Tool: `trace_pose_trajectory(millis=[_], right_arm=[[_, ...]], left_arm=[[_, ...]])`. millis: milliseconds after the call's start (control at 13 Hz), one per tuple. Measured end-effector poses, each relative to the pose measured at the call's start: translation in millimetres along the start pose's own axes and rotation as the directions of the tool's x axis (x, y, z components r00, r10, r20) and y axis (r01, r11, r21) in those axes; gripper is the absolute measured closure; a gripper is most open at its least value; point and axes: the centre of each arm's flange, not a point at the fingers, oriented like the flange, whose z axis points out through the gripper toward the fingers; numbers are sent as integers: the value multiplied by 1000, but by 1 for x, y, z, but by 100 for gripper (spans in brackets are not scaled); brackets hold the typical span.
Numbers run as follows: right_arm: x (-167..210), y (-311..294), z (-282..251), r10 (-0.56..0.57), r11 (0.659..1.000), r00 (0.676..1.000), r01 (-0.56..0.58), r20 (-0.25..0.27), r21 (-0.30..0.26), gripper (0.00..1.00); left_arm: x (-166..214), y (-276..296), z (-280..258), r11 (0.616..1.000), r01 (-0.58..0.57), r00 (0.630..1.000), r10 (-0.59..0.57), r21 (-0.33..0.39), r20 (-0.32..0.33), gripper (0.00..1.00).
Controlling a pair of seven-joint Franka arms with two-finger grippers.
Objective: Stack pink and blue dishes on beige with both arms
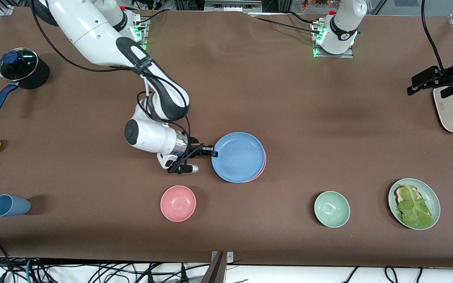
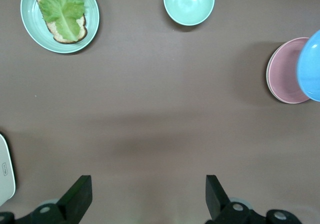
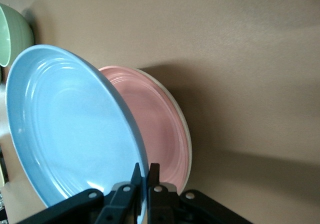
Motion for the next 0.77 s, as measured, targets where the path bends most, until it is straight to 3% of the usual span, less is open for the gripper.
trace_pose_trajectory(millis=[231, 538, 769], right_arm=[[-6, 7, 28, 6, 1000, 999, -6, -32, -2, 94], [-6, 11, 38, 11, 1000, 999, -11, -35, -3, 94], [-4, 10, 35, 9, 1000, 999, -9, -42, -1, 65]], left_arm=[[1, 2, 1, 1000, 7, 1000, -7, 0, 2, 0], [1, 1, 1, 1000, 10, 1000, -10, 0, 2, 0], [1, 1, 1, 1000, 9, 1000, -9, 0, 2, 0]])
